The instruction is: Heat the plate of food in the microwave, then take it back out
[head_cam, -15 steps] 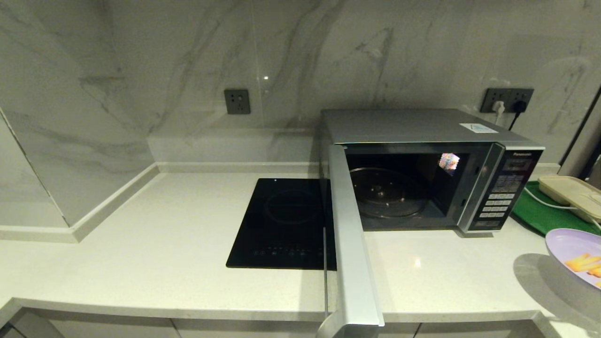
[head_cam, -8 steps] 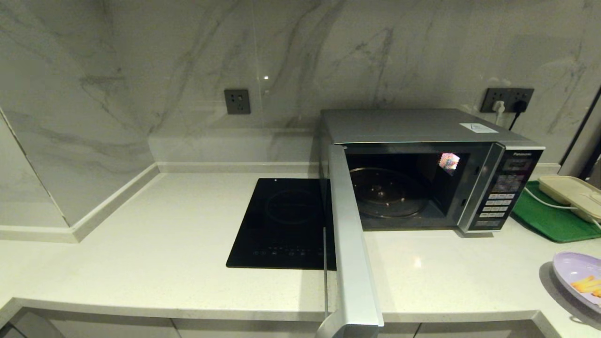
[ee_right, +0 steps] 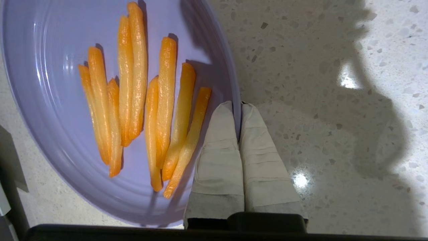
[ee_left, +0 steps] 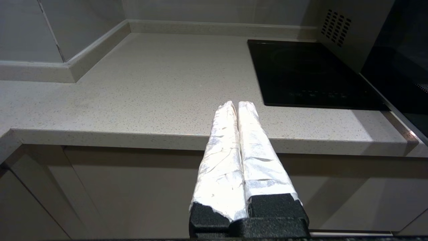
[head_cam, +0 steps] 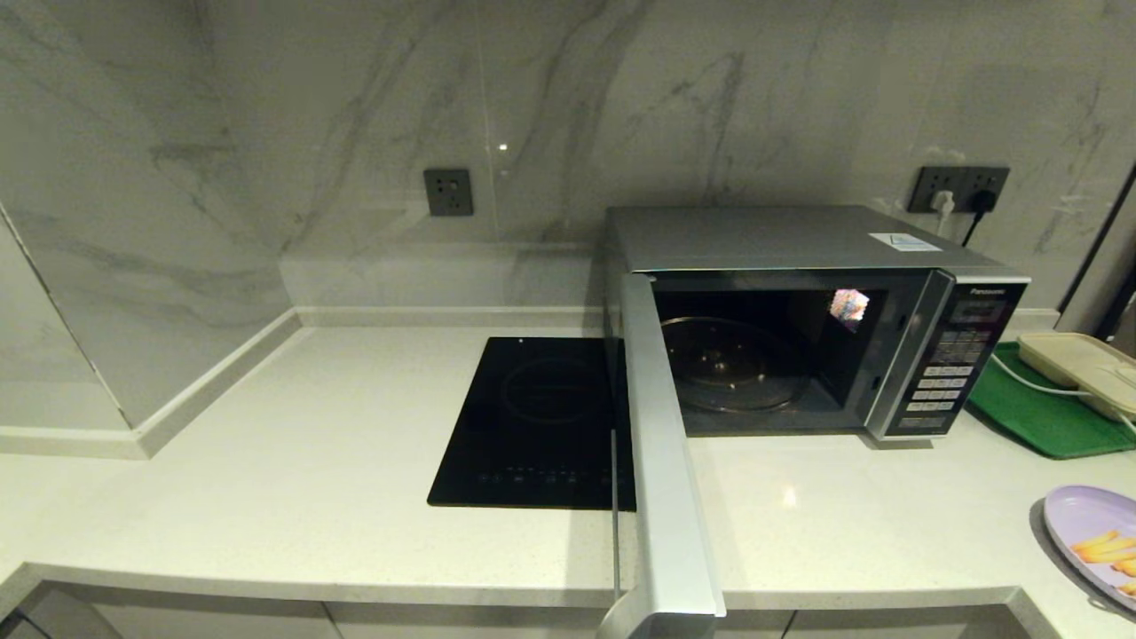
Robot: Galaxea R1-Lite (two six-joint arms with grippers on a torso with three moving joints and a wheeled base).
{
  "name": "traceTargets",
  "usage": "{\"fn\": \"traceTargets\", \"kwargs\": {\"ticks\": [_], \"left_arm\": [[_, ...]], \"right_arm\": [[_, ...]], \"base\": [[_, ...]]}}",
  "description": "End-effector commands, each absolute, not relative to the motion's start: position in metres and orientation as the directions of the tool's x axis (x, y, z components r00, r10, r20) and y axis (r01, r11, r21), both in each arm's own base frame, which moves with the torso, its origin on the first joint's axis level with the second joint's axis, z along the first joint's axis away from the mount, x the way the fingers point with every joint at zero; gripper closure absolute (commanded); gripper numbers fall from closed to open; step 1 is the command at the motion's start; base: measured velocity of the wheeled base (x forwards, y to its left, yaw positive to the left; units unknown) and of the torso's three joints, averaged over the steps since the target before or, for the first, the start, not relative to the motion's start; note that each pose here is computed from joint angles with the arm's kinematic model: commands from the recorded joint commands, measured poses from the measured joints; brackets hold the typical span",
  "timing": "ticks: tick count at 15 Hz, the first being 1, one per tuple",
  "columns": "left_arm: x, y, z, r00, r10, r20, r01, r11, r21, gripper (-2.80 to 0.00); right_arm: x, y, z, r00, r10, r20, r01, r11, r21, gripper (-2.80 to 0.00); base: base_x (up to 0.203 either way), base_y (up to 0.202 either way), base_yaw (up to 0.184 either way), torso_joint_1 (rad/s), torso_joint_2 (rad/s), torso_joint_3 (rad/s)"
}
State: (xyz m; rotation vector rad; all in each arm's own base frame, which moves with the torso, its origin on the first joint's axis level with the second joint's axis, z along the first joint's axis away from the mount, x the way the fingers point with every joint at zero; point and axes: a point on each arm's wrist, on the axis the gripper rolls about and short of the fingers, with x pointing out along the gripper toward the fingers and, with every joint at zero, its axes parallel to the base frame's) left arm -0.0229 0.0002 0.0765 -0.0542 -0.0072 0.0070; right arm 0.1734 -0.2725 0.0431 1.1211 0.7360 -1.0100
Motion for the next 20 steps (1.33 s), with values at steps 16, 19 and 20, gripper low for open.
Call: {"fn": "traceTargets", "kwargs": {"ticks": [16,19,20], "left_arm": [[-0.023,0.000,0.077,1.000,0.008,0.008,-0.007,0.998,-0.055,0.00],[-0.023,0.000,0.077,1.000,0.008,0.008,-0.007,0.998,-0.055,0.00],[-0.023,0.000,0.077,1.000,0.008,0.008,-0.007,0.999,-0.054,0.00]], "right_arm": [[0.144,-0.224,0.151,0.564,-0.327,-0.758,0.825,0.271,0.497,-2.80],[0.127,-0.175,0.202,0.653,-0.179,-0.736,0.731,0.402,0.551,-2.80],[0.125,-0.160,0.225,0.682,-0.132,-0.719,0.688,0.451,0.569,-2.80]], "base": [[0.000,0.000,0.000,0.000,0.00,0.000],[0.000,0.000,0.000,0.000,0.00,0.000],[0.000,0.000,0.000,0.000,0.00,0.000]]}}
